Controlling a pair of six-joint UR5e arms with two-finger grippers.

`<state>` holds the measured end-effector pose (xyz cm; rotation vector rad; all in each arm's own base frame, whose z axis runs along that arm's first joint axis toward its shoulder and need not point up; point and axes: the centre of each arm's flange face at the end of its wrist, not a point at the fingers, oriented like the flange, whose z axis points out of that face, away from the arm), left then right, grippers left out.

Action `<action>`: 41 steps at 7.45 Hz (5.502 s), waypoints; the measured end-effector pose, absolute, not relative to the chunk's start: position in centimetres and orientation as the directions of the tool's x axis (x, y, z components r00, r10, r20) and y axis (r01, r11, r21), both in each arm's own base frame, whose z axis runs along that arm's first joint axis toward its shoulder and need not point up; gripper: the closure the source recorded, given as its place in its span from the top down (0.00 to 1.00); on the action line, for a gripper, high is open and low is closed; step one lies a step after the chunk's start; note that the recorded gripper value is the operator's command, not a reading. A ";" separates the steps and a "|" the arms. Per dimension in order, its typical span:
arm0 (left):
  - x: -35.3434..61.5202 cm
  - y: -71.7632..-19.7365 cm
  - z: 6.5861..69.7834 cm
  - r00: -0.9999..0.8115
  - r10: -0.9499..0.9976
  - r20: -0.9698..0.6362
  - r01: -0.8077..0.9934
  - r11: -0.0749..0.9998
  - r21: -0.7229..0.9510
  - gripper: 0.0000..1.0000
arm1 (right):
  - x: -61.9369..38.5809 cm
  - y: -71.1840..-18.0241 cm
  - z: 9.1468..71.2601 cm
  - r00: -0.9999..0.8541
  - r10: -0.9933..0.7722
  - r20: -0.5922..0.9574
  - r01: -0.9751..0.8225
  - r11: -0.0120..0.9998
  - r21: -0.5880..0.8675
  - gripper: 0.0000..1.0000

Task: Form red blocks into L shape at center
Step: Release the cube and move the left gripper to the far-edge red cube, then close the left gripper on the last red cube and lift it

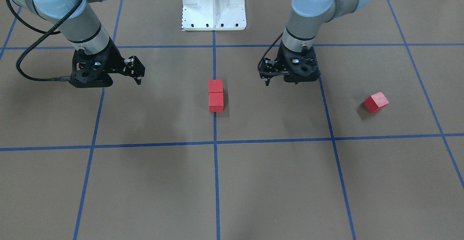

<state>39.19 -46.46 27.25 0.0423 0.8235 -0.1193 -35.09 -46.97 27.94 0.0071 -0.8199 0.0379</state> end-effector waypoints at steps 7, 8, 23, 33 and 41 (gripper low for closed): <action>22.0 -49.2 47.2 0.666 -0.379 -0.642 0.321 0.923 -0.212 0.99 | -35.0 -46.9 27.8 0.681 0.042 0.731 -0.048 0.999 -0.013 1.00; 21.6 -48.7 48.9 0.660 -0.395 -0.639 0.332 0.917 -0.223 0.99 | -35.0 -46.9 27.8 0.682 0.042 0.730 -0.050 0.999 -0.011 1.00; 24.9 -50.3 57.3 0.620 -0.446 -0.646 0.357 0.893 -0.274 0.91 | -35.0 -46.8 26.6 0.671 0.030 0.741 -0.050 0.999 0.005 1.00; 25.4 -49.8 58.2 0.635 -0.434 -0.639 0.338 0.900 -0.275 0.78 | -34.6 -46.5 26.2 0.665 0.027 0.747 -0.052 0.999 0.011 1.00; 25.4 -50.0 55.4 0.603 -0.415 -0.681 0.294 0.909 -0.294 0.00 | -34.7 -46.5 26.8 0.671 0.030 0.740 -0.051 0.999 0.006 1.00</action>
